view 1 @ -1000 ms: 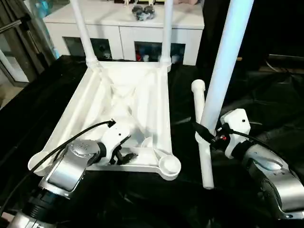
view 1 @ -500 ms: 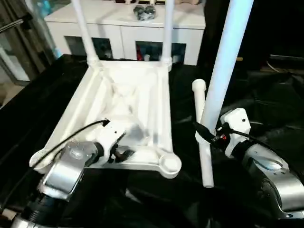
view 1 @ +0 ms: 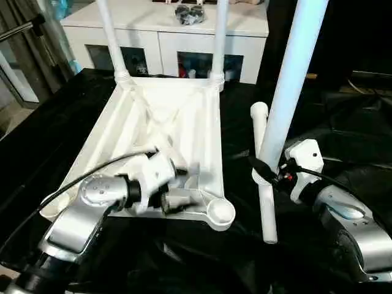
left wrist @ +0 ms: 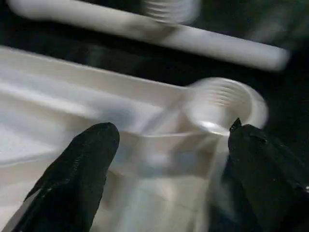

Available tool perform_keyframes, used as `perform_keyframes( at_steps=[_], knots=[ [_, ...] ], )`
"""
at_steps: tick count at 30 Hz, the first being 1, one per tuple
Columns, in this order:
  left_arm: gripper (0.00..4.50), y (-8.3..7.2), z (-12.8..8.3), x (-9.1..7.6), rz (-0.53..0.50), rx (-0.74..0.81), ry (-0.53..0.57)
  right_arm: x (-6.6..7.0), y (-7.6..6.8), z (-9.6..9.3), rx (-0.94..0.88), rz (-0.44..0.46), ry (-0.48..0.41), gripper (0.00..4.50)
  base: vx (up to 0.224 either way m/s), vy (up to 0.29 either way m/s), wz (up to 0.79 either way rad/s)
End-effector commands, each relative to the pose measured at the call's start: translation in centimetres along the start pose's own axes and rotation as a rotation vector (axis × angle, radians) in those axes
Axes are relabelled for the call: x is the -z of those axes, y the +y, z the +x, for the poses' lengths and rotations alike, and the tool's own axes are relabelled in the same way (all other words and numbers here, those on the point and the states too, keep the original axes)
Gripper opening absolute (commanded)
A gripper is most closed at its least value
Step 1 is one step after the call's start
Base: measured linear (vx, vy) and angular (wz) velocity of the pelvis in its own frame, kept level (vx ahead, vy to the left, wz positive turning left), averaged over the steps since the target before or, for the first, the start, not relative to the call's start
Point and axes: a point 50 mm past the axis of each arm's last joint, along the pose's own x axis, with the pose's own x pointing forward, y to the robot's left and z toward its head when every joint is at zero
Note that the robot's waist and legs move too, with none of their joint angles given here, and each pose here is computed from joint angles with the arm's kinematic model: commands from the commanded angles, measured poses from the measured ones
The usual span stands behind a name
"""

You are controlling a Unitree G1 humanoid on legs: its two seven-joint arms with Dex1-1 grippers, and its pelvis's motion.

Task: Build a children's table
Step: Insert table leg to table base

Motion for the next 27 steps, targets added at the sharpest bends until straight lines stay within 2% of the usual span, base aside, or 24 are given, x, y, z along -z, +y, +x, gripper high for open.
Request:
perform_keyframes(
  at_steps=[1,4,5,10,13,16,18,20,27],
  knots=[
    [3.82,-0.9,0.1,0.7,-0.015,0.1,0.026,-0.7,-0.2,0.0,0.008,-0.032,-0.024,1.9,0.0,0.0,0.0],
    [3.77,-1.6,0.1,1.1,-0.051,0.171,0.041,-0.6,-0.3,-0.1,0.009,-0.032,-0.024,1.9,0.0,0.0,0.0],
    [3.58,-1.8,0.1,1.2,-0.066,0.19,0.049,-0.6,-0.3,-0.2,0.01,-0.033,-0.023,1.9,0.0,0.0,0.0],
    [3.22,-1.4,0.2,1.6,-0.073,0.166,0.065,-0.5,-0.3,-0.2,0.009,-0.033,-0.02,1.9,0.0,0.0,0.0],
    [2.97,-1.3,0.3,1.8,-0.122,0.186,0.032,-0.5,-0.3,-0.2,0.007,-0.032,-0.019,1.9,0.0,0.0,0.0],
    [2.59,-0.5,0.4,2.3,-0.148,0.188,0.044,-0.5,-0.2,-0.1,0.002,-0.032,-0.019,1.9,0.0,0.0,0.0],
    [2.5,0.3,0.6,2.7,-0.135,0.18,0.074,-0.5,-0.2,0.0,0.0,-0.032,-0.02,1.9,0.0,0.0,0.0],
    [2.24,0.4,0.6,2.7,-0.128,0.178,0.077,-0.5,-0.2,0.0,0.0,-0.032,-0.02,1.9,0.0,0.0,0.0],
    [1.77,1.8,0.8,2.6,-0.086,0.176,0.108,-0.6,-0.2,-0.2,0.008,-0.031,-0.021,1.9,0.0,0.0,0.0]
  ],
)
